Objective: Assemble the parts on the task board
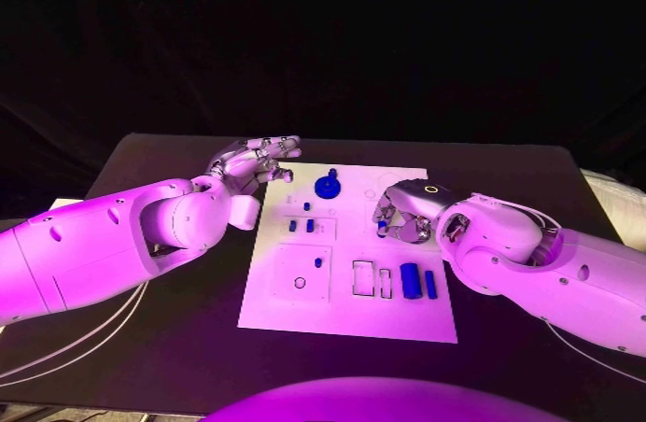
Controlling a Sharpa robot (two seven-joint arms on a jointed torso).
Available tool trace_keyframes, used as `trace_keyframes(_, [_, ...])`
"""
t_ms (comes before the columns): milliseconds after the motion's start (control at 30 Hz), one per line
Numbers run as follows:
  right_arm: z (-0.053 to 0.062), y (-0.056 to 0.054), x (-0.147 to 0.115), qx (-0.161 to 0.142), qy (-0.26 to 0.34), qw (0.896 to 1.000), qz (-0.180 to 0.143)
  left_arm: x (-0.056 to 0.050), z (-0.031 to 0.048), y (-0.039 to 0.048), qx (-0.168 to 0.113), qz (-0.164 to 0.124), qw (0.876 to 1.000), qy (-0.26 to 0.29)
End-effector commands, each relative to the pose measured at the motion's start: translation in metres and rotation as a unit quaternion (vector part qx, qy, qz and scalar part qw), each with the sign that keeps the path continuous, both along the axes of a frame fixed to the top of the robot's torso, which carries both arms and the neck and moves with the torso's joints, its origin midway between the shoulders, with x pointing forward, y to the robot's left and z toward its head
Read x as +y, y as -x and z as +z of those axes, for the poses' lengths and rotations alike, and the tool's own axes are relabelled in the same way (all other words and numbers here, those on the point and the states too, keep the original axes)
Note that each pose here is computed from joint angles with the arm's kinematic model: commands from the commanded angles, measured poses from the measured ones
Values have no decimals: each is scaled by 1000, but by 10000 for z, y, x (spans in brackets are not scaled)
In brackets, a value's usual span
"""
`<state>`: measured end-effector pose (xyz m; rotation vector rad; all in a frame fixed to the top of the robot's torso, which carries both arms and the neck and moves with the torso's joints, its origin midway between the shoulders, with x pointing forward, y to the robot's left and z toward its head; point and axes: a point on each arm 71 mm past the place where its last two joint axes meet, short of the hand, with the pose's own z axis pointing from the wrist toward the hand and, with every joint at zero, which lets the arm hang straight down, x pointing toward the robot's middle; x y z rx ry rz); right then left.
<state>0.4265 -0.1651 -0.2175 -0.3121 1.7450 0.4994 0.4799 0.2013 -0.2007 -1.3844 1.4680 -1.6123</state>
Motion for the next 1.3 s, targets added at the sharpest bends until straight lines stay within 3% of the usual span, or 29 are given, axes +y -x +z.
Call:
trace_keyframes(33, [-113,29,2,16,31,999,5,-16,6,1,-2,-9,1000,4])
trace_keyframes(433, [-159,32,-27,28,46,999,-1,-12,2,-2,0,-9,1000,2])
trace_keyframes(633, [-113,36,-8,10,21,1000,-3,-12,1,-2,1,-9,1000,2])
trace_keyframes(867, [102,15,17,-29,-26,999,-14,-9,-2,-7,1,-8,1000,1])
trace_keyframes(1133, [382,-17,36,-36,-67,997,-20,-5,-6,-13,1,-7,1000,1])
trace_keyframes(1300, [460,19,131,-36,-79,996,-7,-16,-6,-13,2,-8,1000,1])
